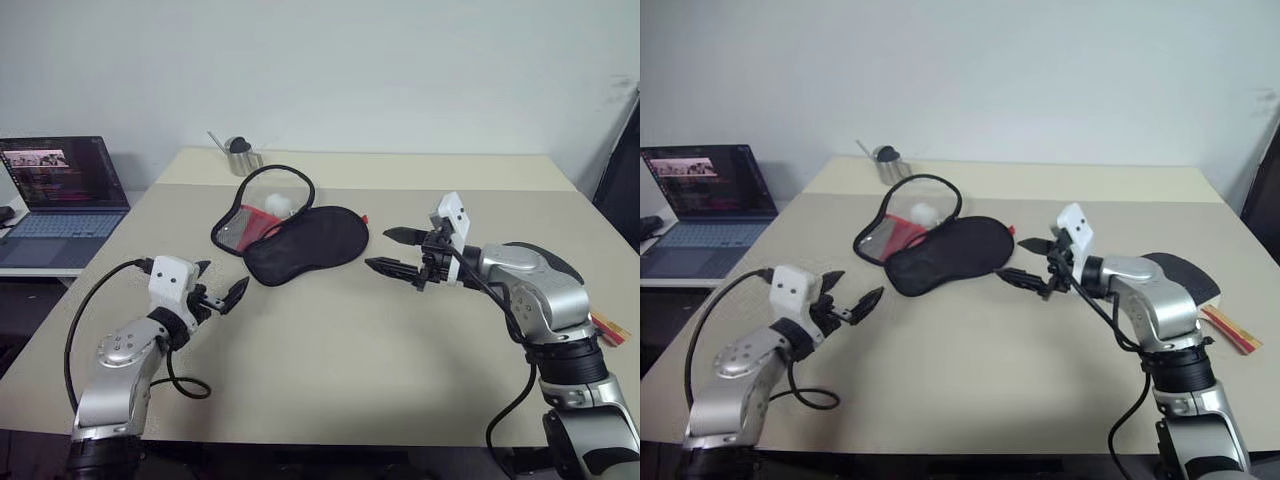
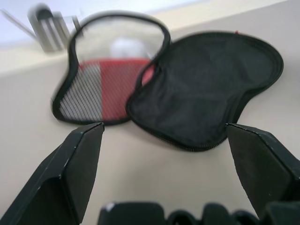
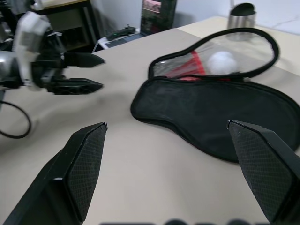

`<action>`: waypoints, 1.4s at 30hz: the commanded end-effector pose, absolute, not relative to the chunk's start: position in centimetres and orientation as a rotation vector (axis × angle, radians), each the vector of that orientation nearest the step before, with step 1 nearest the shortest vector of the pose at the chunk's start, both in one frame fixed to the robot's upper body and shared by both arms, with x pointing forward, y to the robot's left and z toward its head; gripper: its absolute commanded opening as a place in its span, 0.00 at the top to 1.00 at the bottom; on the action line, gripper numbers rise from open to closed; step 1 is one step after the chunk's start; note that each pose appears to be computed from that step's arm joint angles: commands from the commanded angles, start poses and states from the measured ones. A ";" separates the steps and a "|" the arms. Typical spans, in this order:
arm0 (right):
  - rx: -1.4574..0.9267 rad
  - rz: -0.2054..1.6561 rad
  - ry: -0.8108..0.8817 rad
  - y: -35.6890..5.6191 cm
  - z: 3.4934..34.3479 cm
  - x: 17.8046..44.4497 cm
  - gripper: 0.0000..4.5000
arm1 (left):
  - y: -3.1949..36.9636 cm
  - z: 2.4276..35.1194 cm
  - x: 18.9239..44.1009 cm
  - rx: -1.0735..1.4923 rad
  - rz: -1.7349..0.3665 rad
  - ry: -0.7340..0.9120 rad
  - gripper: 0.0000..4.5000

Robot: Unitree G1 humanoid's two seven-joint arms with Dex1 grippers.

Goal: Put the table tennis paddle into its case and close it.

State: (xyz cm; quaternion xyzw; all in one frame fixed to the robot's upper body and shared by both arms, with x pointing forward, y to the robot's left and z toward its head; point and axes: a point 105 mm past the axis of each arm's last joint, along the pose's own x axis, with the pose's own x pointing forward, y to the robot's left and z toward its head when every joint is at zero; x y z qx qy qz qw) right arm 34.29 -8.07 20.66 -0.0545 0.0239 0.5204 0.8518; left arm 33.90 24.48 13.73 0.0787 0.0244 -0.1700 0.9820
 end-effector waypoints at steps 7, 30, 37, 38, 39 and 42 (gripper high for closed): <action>-0.125 1.075 -0.012 -8.1 21.5 33.7 0.00 | 22.8 15.2 37.1 -0.095 -0.377 0.098 0.00; -0.115 1.001 -0.012 -9.5 21.2 33.7 0.00 | 21.5 12.9 42.1 -0.345 -0.230 0.267 0.00; -0.124 0.992 -0.013 -9.8 21.4 33.7 0.00 | 20.4 12.5 42.6 -0.413 -0.224 0.288 0.00; -0.124 0.989 -0.013 -9.9 21.4 33.7 0.00 | 20.2 12.2 42.6 -0.433 -0.228 0.296 0.00; -0.124 0.986 -0.012 -9.9 21.3 33.7 0.00 | 19.9 12.1 42.7 -0.444 -0.232 0.303 0.00; -0.122 0.981 -0.011 -10.1 21.3 33.7 0.00 | 18.8 12.1 42.7 -0.464 -0.258 0.308 0.04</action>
